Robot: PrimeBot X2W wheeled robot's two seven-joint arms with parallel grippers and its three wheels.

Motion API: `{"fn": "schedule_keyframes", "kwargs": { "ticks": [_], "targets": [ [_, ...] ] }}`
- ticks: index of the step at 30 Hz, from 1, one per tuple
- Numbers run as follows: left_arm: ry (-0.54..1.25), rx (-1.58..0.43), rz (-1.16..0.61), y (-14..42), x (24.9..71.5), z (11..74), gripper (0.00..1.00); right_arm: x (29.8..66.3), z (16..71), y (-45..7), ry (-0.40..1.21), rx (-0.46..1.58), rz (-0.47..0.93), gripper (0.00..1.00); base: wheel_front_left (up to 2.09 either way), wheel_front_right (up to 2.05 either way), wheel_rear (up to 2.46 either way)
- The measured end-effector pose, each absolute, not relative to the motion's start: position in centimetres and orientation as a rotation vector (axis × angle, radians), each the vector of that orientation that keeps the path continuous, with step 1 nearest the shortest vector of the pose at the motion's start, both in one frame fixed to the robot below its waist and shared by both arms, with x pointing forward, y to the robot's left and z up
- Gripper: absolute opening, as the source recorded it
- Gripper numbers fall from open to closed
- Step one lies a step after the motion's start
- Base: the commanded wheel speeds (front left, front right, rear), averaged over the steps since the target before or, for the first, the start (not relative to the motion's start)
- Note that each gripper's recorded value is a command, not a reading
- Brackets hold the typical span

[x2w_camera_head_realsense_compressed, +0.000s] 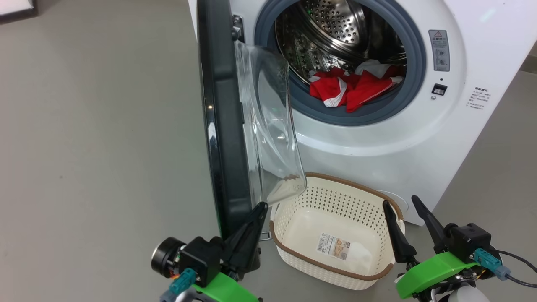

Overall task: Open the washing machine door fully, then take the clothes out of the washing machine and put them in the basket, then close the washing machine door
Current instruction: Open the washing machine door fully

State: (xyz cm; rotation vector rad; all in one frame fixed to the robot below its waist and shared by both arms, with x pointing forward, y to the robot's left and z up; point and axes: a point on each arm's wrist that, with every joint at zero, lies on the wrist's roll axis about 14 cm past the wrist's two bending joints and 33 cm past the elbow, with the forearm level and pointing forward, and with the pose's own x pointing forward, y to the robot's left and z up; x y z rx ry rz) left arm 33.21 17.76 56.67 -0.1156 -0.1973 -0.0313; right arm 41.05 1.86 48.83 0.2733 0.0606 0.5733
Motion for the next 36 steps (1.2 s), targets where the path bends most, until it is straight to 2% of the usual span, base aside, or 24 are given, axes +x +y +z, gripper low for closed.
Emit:
{"fn": "schedule_keyframes", "kwargs": {
  "ticks": [11, 36],
  "targets": [
    [-0.188, -0.135, 0.046, 19.5, 32.8, 56.1, 0.00, 41.0, 48.5, 2.7, 0.073, 0.272, 0.597, 1.00, 0.00, 0.00, 0.00],
    [-0.166, -0.100, 0.445, 30.9, 28.5, 54.6, 0.00, 40.7, 47.1, 5.5, 0.113, 0.249, 0.679, 1.00, 0.00, 0.00, 0.00]
  ]
}}
